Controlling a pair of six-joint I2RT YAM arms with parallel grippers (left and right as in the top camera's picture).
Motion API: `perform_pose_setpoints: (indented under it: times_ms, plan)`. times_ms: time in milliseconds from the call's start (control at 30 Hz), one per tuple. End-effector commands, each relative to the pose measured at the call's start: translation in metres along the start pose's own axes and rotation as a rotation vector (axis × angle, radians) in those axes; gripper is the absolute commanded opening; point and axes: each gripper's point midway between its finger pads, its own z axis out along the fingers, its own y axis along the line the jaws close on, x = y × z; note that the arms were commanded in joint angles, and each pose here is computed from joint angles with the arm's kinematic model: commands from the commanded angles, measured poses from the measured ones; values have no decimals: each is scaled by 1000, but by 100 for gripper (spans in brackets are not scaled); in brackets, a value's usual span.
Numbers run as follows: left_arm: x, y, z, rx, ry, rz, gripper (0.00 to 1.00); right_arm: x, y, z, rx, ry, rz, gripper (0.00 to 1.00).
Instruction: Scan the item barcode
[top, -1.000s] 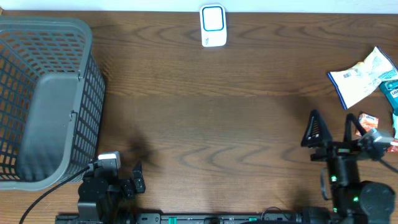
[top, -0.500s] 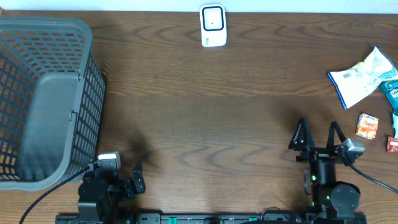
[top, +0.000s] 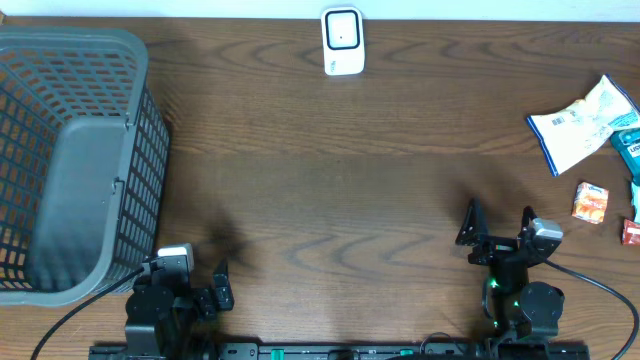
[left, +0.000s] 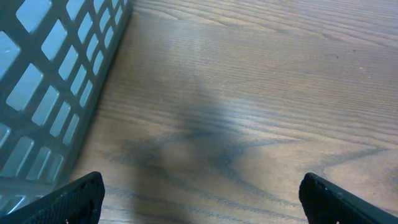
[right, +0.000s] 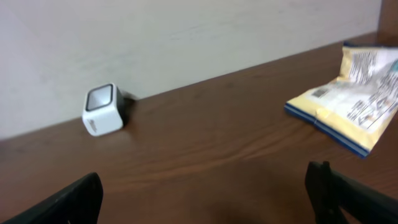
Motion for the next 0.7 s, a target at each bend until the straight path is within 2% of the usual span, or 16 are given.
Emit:
perform_pose_setpoints:
  times_ms: [0,133,667]
  plan:
    - [1,2,0,-9,1,-11,100,0,-1,0,6,-2,-146,99]
    - [1,2,0,-9,1,-11,100,0,-1,0,7,-2,-212,99]
    - [1,2,0,-9,1,-11,100,-1,-5,0,22,-6,-211,99]
